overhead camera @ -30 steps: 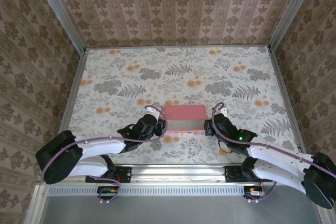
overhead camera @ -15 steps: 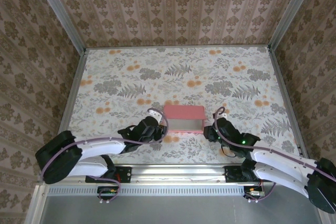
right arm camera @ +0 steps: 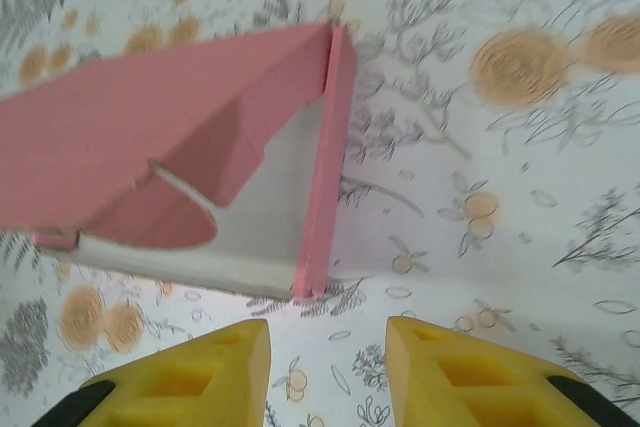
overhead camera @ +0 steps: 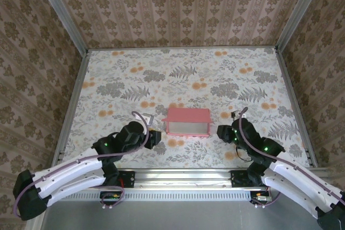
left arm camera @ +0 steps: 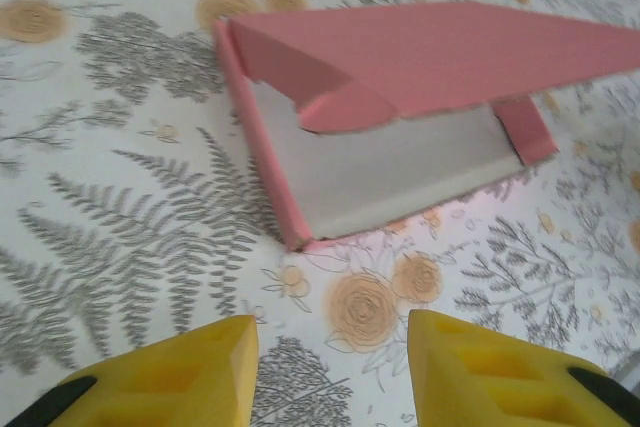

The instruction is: Fold the paper box

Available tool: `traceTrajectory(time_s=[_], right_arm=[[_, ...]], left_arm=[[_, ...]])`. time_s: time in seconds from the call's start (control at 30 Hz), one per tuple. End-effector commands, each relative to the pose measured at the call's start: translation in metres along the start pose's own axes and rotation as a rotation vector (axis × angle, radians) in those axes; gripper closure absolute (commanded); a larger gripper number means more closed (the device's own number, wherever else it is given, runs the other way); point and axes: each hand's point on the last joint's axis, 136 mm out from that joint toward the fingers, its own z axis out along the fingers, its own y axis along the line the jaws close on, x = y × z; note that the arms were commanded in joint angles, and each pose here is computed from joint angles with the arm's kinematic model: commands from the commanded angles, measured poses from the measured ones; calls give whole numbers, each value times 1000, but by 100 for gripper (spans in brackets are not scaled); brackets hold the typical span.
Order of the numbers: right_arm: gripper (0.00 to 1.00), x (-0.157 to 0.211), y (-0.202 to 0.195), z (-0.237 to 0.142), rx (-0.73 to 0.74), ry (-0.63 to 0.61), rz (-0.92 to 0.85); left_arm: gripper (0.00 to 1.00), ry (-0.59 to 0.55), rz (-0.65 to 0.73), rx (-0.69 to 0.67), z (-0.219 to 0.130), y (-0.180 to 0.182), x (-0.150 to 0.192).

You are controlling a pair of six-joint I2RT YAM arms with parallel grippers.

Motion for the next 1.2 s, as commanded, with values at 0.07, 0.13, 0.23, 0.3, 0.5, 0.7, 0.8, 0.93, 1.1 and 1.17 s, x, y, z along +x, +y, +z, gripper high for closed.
traceTrajectory(time_s=[0.07,0.13,0.23,0.3,0.5,0.7,0.8,0.93,1.1,1.17], right_arm=[[62,-35,9,-18,-29,-48,68],[59,-46,24,-18,-98,-35,88],[54,-54,48,-13,-190,36,107],[50,-58,62,-8,-231,77,113],[42,-53,72,10,-266,129,157],[38,-40,74,25,-276,203,157],[38,-37,72,29,-274,208,163],[38,-31,70,34,-265,230,171],[38,-24,66,39,-240,260,174],[38,-23,64,39,-232,262,175]], left_arm=[[58,-3,-131,-46,-18,15,-29],[58,-12,-164,-25,-21,14,-46],[53,15,-217,3,-18,10,-65],[50,57,-230,21,-10,2,-73],[48,145,-219,33,23,-15,-81],[47,219,-211,36,50,-21,-72],[47,247,-203,34,58,-23,-67],[48,251,-207,51,65,-26,-67],[49,268,-202,63,73,-33,-66],[50,279,-203,61,75,-33,-63]])
